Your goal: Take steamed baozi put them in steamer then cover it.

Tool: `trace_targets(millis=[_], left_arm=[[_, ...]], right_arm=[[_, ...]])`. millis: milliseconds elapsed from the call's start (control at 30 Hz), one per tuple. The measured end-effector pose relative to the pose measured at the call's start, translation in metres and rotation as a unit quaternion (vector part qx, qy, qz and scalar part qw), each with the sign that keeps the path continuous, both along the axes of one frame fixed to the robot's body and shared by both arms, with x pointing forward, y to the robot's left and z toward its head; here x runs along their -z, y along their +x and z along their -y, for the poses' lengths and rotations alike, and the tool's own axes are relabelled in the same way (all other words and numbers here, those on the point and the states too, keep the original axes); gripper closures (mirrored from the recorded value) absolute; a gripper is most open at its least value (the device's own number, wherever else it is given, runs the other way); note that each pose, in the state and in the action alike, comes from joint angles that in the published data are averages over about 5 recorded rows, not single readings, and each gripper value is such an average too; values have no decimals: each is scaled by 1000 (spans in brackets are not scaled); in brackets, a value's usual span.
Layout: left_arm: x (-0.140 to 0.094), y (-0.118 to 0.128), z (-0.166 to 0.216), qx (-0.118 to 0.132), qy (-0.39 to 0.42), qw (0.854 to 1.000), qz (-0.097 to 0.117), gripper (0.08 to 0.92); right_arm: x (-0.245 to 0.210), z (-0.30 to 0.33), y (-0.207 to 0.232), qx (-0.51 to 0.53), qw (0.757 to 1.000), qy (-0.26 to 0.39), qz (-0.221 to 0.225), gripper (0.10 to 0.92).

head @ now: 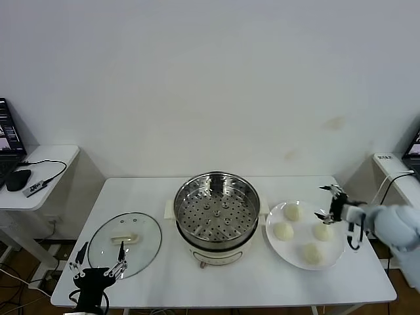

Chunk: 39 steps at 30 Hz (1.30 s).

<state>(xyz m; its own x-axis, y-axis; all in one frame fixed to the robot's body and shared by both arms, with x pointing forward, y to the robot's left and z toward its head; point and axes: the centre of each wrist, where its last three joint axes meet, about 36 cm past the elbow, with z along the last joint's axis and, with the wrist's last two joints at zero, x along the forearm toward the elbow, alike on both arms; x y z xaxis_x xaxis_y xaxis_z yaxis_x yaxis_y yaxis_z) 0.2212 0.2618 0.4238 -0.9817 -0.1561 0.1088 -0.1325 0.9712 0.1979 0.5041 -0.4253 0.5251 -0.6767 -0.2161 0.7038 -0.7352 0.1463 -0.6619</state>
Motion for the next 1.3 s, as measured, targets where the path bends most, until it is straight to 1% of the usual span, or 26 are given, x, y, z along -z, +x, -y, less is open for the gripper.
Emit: trace_targets(millis=[133, 333, 633, 800, 1100, 1200, 1300], left_arm=[[-3, 2, -1, -3, 1, 1000, 5, 177], [-7, 3, -4, -7, 3, 1000, 9, 177], [-9, 5, -10, -15, 5, 1000, 10, 177], [-9, 7, -14, -20, 6, 1000, 10, 177], [-8, 7, -18, -26, 10, 1000, 8, 177], [-8, 7, -19, -28, 12, 1000, 8, 177], [-8, 7, -21, -29, 13, 999, 8, 177]], right_arm=[[-5, -1, 31, -18, 998, -28, -49, 200], [-8, -5, 73, -35, 993, -62, -94, 200], [29, -31, 116, -68, 979, -97, -164, 200], [48, -44, 134, -76, 974, -113, -181, 200], [70, -60, 156, -78, 968, -135, -195, 210], [75, -63, 160, -78, 967, -140, -197, 225], [78, -65, 162, -77, 966, -145, -200, 261]])
